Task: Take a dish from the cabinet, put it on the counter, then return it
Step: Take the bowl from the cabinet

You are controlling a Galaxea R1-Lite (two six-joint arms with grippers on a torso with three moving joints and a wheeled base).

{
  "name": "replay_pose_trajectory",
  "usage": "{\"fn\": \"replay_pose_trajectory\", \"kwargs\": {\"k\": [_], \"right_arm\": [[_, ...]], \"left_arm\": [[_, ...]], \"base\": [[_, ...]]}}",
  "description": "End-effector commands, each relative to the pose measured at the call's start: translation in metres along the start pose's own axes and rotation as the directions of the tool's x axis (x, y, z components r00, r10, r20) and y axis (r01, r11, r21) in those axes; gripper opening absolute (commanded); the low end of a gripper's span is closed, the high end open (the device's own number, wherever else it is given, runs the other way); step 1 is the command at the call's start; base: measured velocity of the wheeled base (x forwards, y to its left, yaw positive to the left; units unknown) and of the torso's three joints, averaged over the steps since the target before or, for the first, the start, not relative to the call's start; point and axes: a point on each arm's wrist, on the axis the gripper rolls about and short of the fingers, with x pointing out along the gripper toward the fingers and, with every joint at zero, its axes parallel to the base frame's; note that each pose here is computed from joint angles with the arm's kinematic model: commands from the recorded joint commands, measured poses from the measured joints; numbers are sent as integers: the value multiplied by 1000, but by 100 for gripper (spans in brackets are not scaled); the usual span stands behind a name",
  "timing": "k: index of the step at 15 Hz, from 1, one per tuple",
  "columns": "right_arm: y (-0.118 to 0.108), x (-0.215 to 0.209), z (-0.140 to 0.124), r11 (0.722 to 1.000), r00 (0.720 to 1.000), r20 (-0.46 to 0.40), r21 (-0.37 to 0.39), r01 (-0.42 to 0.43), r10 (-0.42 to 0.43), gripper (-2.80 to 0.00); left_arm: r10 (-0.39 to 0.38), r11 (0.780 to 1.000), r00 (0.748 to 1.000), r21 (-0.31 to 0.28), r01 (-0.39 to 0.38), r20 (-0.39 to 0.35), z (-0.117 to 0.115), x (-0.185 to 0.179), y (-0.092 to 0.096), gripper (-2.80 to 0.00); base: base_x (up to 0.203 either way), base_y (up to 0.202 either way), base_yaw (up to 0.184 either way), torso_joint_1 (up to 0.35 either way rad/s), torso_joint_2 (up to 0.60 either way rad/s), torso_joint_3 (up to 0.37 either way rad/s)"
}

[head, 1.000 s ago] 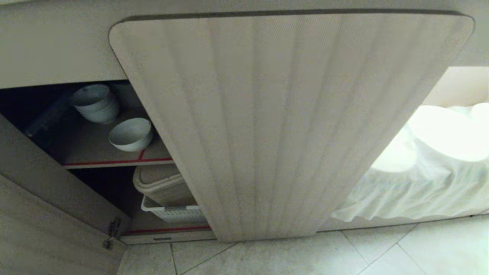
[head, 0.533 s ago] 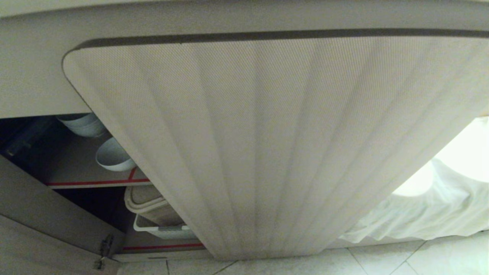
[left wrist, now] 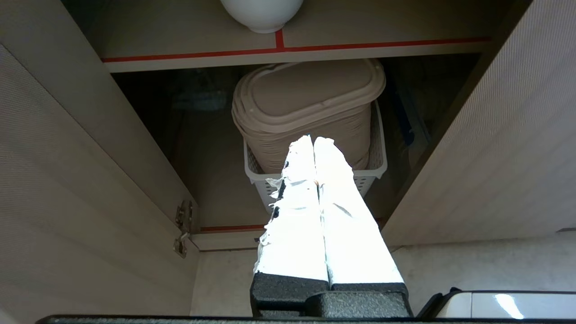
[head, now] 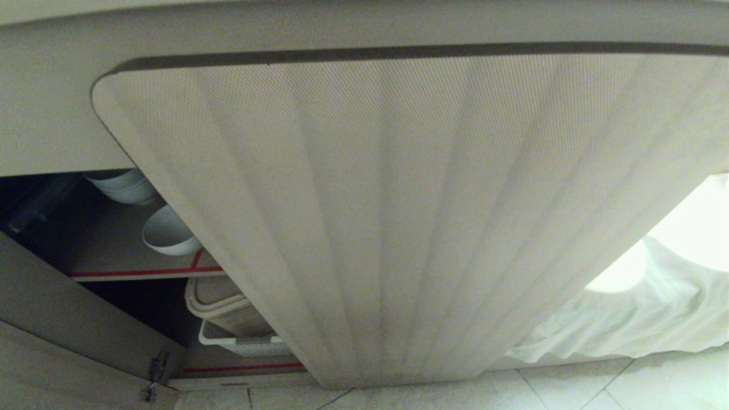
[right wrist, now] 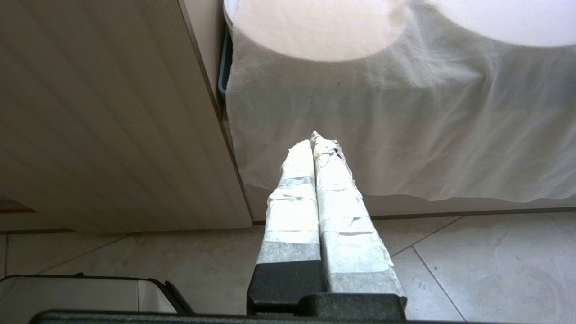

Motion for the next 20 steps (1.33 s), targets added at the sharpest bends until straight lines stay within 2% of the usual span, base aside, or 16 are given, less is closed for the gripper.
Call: {"fn": "replay_pose_trajectory", "kwargs": {"k": [1, 8, 11, 17, 20], "right_arm": [[0, 0, 0, 1000, 1000, 0, 0, 0, 0, -280], [0, 0, 0, 1000, 1000, 0, 0, 0, 0, -280], [0, 0, 0, 1000, 1000, 0, 0, 0, 0, -280], [0, 0, 0, 1000, 1000, 0, 0, 0, 0, -280], [0, 0, 0, 1000, 1000, 0, 0, -1, 1, -280]], "left_arm": [[-3, 1000, 1000, 12, 3, -1, 0, 0, 0, -280], [0, 1000, 1000, -6, 0, 0, 0, 0, 0, -280], [0, 1000, 999, -19, -1, -50, -1, -2, 0, -280], [-6, 1000, 998, 7, 6, -55, 0, -2, 0, -280], [-2, 999, 999, -34, 0, -42, 0, -2, 0, -280]], "base": [[0, 0, 0, 0, 0, 0], [0, 0, 0, 0, 0, 0], [0, 0, 0, 0, 0, 0], [0, 0, 0, 0, 0, 0], [0, 0, 0, 0, 0, 0]]}}
